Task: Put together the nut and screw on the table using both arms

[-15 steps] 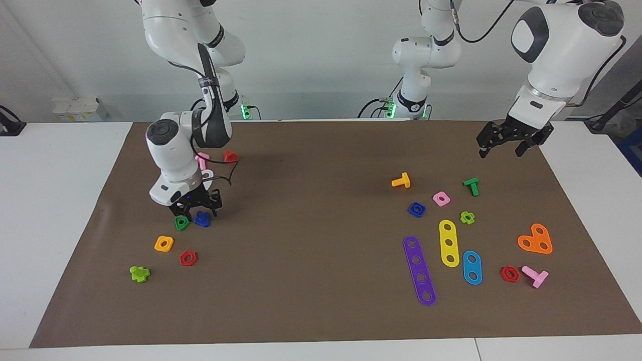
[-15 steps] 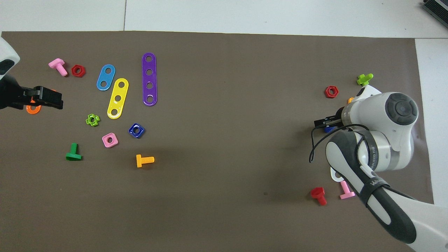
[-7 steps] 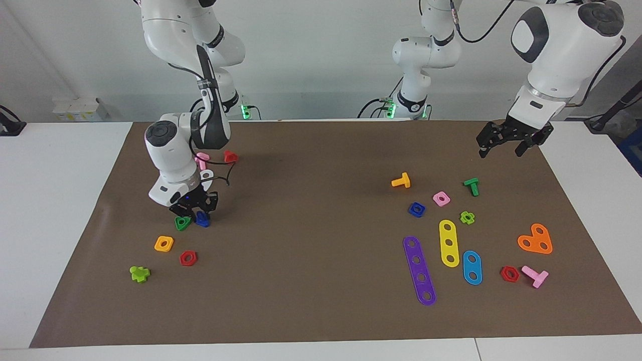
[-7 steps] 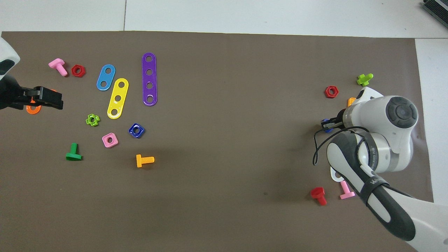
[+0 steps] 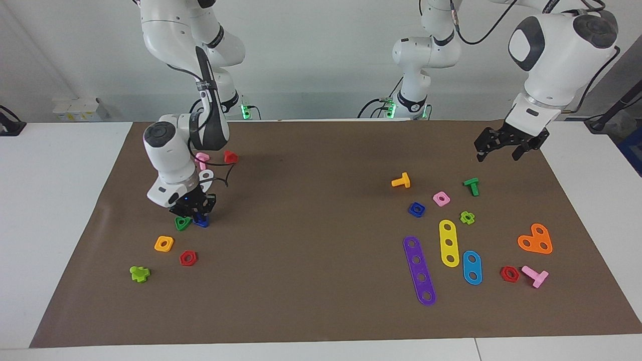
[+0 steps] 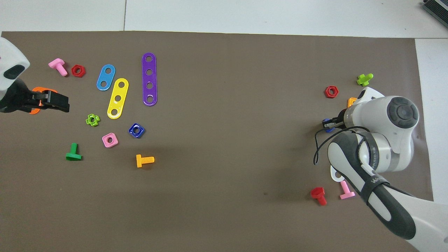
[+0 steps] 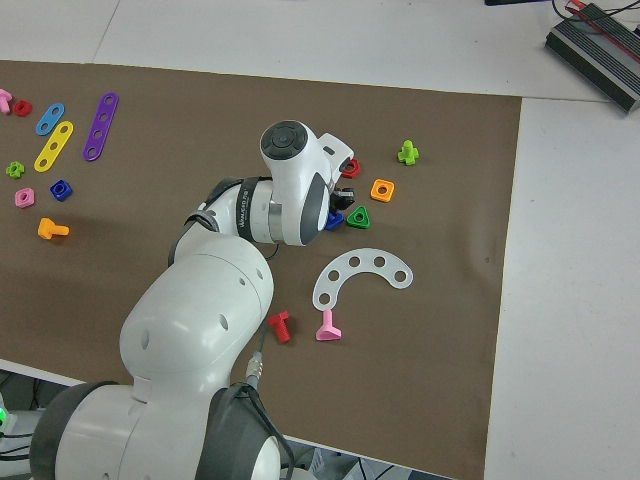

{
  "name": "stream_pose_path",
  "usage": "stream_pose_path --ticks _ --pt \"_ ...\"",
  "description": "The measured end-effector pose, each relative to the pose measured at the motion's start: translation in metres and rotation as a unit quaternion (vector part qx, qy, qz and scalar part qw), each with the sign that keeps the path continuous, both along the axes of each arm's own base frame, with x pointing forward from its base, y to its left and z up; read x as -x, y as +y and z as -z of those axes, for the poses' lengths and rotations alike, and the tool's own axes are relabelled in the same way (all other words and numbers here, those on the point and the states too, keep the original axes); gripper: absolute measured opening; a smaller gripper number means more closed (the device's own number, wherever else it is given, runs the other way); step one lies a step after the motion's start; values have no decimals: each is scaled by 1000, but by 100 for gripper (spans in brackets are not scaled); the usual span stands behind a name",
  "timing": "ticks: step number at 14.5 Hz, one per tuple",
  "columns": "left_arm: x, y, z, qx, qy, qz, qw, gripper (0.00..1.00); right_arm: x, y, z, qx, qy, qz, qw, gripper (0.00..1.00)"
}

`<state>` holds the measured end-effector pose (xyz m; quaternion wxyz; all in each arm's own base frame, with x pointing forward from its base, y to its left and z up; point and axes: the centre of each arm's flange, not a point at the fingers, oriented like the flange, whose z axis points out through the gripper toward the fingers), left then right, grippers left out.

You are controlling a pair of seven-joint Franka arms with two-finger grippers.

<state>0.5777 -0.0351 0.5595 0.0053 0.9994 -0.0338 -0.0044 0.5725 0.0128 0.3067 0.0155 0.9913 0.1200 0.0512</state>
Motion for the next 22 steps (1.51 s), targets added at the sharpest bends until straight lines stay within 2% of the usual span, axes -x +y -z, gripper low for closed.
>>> stream_pose_path --ticks 4,7,10,13,16,18,22 --pt "-17 -39 66 13 -1 36 999 96 -3 0 -5 -1 2 3 1000 19" --pt "-17 -49 122 35 -6 95 995 93 -23 12 -52 -8 13 44 999 19" --pt "-15 -58 155 36 5 153 988 90 -41 76 -129 -18 12 91 996 19" --pt "-10 -79 193 34 8 210 977 87 -37 174 -157 -38 -7 138 990 19" --pt "-2 -95 232 31 9 250 968 84 -28 284 -134 -58 -15 181 982 19" --pt "0 -102 248 30 14 264 964 84 -25 347 -104 -65 -15 196 978 19" --pt "2 -102 255 31 19 295 955 80 -21 428 -32 -84 -27 200 976 19"
